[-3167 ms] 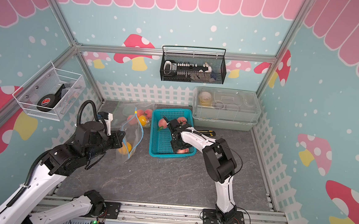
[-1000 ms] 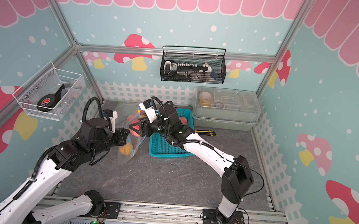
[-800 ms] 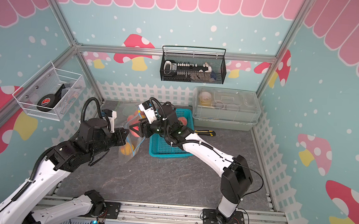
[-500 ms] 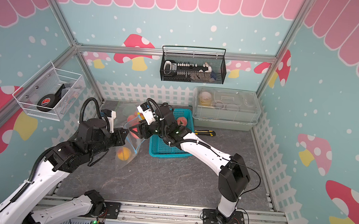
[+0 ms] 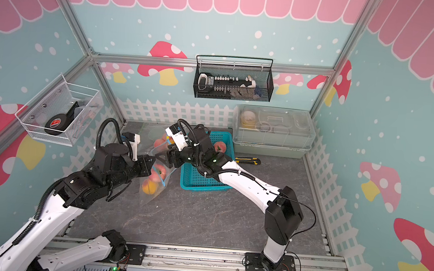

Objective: Place the peach in a zip-top bag and seal the zipper
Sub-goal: Place the peach in the zipper food storage bag, then pick up the peach from the basket.

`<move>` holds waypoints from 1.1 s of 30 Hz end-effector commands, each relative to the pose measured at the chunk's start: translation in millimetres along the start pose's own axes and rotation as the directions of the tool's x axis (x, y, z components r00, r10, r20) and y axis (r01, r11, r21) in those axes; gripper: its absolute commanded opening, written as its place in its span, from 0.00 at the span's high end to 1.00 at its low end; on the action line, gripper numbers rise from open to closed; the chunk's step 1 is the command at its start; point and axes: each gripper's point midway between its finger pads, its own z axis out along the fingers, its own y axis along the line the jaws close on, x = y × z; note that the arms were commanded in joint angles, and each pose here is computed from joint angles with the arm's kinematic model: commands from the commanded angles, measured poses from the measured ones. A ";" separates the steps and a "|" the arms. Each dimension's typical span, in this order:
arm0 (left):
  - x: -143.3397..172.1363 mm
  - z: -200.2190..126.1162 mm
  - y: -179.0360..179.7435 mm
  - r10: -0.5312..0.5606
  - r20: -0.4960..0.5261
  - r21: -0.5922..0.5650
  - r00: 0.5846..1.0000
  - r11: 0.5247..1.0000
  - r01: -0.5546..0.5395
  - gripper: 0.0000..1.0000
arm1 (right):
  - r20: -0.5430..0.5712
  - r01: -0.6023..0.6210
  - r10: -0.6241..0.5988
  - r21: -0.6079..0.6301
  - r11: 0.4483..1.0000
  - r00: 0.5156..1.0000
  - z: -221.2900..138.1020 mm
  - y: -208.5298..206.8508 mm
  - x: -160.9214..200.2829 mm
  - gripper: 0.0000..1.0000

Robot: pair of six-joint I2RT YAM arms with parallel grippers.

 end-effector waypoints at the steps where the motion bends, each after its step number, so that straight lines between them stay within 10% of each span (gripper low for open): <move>1: -2.7 -2.0 -0.8 -0.013 0.018 0.005 1.000 1.000 0.013 1.00 | 0.107 0.063 -0.060 -0.025 0.998 0.993 -16.7 18.2 -27.6 0.24; 7: -2.7 -3.9 0.8 -0.008 0.025 0.003 1.000 1.000 0.008 1.00 | 0.150 0.047 -0.087 0.250 0.967 0.985 -39.6 -22.9 -31.8 0.24; 15: -1.2 -5.3 2.1 -0.005 0.025 0.003 1.000 1.000 0.005 1.00 | 0.109 -0.021 -0.073 0.679 0.734 0.991 -86.5 -110.8 -8.1 0.22; 33: 0.8 -5.9 3.4 -0.011 0.024 0.003 1.000 1.000 0.011 1.00 | -0.066 -0.212 0.315 0.608 0.765 0.947 -30.8 -226.4 86.0 0.22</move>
